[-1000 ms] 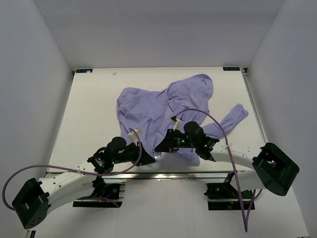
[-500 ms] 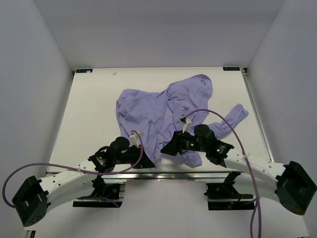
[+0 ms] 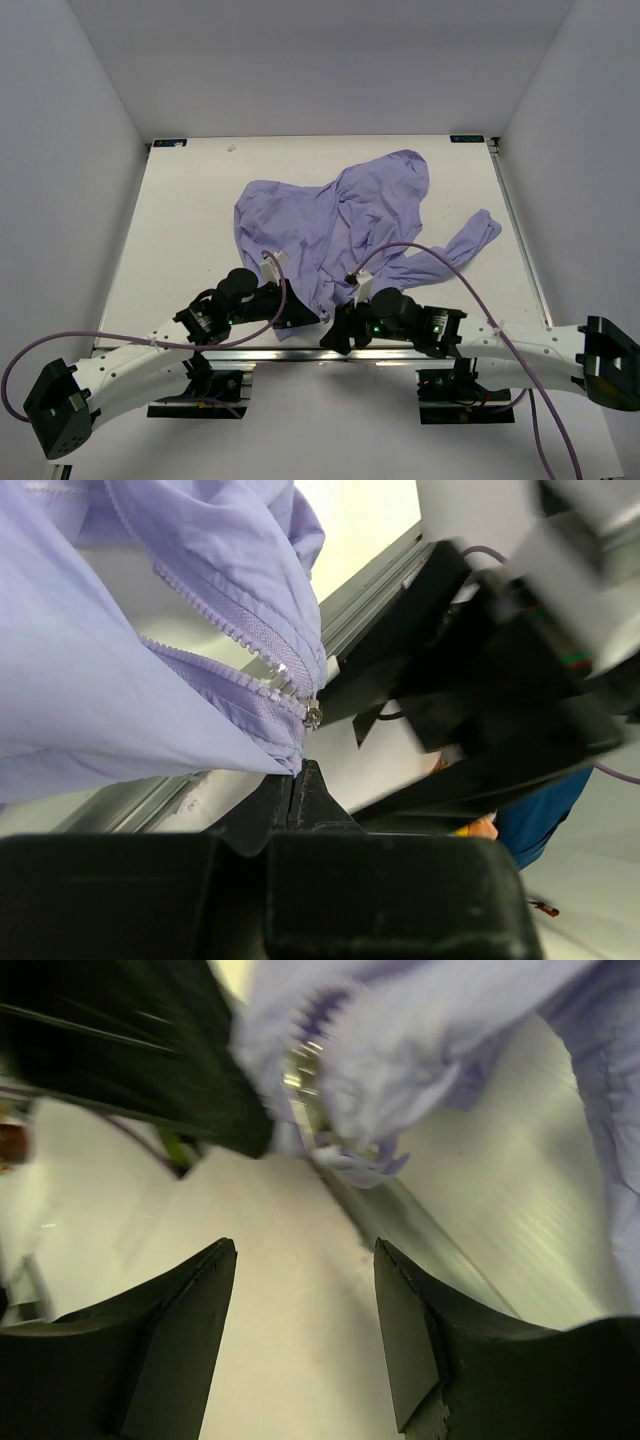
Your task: Zip up the jacket
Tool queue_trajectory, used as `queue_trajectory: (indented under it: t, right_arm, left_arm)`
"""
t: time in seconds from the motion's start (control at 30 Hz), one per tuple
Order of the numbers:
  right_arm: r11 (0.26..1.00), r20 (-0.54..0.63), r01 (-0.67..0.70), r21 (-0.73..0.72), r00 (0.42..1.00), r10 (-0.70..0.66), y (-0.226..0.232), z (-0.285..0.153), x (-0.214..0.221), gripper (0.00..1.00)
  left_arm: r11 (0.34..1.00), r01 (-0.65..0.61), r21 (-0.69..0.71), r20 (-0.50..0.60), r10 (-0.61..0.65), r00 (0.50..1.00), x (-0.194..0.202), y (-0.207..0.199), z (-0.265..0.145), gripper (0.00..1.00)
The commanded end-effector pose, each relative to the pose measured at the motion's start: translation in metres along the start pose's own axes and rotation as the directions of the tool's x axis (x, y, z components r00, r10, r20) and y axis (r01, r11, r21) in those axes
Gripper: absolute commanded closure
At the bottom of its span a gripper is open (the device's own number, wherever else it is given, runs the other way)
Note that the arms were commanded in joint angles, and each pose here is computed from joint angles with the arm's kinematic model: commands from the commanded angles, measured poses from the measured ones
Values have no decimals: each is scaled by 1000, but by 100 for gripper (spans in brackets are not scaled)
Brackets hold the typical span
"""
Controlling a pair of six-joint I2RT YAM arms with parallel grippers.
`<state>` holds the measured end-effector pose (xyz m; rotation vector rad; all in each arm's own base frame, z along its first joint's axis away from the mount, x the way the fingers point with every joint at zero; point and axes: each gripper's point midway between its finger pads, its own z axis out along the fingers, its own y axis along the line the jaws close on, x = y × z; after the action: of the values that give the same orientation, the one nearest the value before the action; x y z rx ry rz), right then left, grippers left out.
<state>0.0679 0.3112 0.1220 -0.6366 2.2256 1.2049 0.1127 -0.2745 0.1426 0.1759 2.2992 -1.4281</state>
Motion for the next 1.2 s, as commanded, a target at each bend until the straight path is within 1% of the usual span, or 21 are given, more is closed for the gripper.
queue_trajectory:
  t: [0.0, 0.17, 0.3, 0.47, 0.53, 0.57, 0.63, 0.67, 0.7, 0.73, 0.77, 0.8, 0.87, 0.9, 0.97, 1.0, 1.03, 1.07, 1.1, 1.13, 1.17]
  right_arm:
    - [992, 113, 52, 115, 991, -65, -11, 13, -22, 37]
    - [977, 160, 65, 205, 982, -99, -31, 20, -27, 37]
    - [974, 194, 110, 196, 970, -148, -31, 19, -33, 37]
    - [973, 231, 185, 137, 949, -213, -16, 22, -44, 38]
    - [970, 231, 202, 135, 946, -229, -16, 24, -44, 44]
    - [970, 232, 204, 135, 945, -231, -15, 25, -45, 56]
    - [969, 225, 211, 128, 945, -236, -13, 26, -44, 75]
    - [968, 213, 211, 133, 948, -236, -15, 25, -42, 86]
    - [970, 217, 207, 126, 949, -231, -12, 23, -44, 90]
    - [969, 191, 203, 139, 955, -228, -16, 21, -39, 94]
    - [972, 207, 191, 133, 954, -216, -12, 19, -44, 94]
    - [971, 182, 187, 150, 960, -213, -16, 17, -39, 100]
    - [974, 183, 169, 153, 963, -196, -12, 13, -44, 100]
    - [972, 163, 163, 170, 968, -191, -15, 11, -41, 100]
    - [971, 167, 162, 178, 967, -192, -9, 8, -50, 100]
    - [968, 153, 168, 185, 968, -197, -8, 8, -51, 100]
    - [964, 113, 181, 196, 972, -205, -9, 7, -47, 100]
    - [961, 109, 190, 198, 971, -214, -2, 5, -55, 100]
    - [956, 78, 197, 216, 973, -218, -3, 7, -54, 100]
    - [942, 17, 212, 260, 974, -224, -12, 3, -47, 100]
    - [939, 20, 212, 270, 974, -225, -6, 1, -57, 100]
  left_arm:
    - [999, -24, 49, 38, 22, 999, -14, -21, -1, 100]
    - [999, -25, 44, 45, 23, 999, -15, -21, -3, 100]
    - [999, -23, 39, 44, 21, 999, -15, -20, -2, 100]
    - [1000, -15, 27, 31, 14, 999, -14, -17, 1, 100]
    - [1000, -13, 24, 28, 13, 1000, -14, -17, 1, 100]
    - [1000, -14, 24, 26, 14, 1000, -13, -17, 2, 100]
    - [1000, -9, 14, 25, 9, 1000, -13, -15, 2, 100]
    - [1000, -9, 8, 24, 8, 1000, -13, -14, 2, 100]
    - [1000, -8, 5, 26, 8, 1000, -13, -13, 2, 100]
    - [1000, -2, -8, 28, 2, 1000, -13, -11, 2, 100]
    - [1000, 0, -13, 28, 0, 1000, -13, -9, 2, 100]
    - [1000, 1, -16, 30, 0, 1000, -13, -9, 1, 100]
    - [1000, 2, -28, 25, -2, 1000, -11, -5, 2, 100]
    - [999, -2, -32, 12, 2, 1000, -8, -2, 2, 100]
    - [999, -1, -49, -27, -1, 1000, 0, 4, 2, 100]
    - [998, 2, -66, -47, -5, 999, 4, 8, 3, 100]
    - [996, -1, -90, -74, -6, 997, 10, 14, 2, 100]
    - [995, -5, -99, -87, -3, 996, 12, 16, 2, 100]
    - [994, -10, -108, -97, -1, 995, 13, 18, 1, 100]
    - [991, -18, -129, -114, 3, 993, 17, 22, -1, 100]
    - [991, -24, -135, -118, 8, 993, 17, 23, -2, 100]
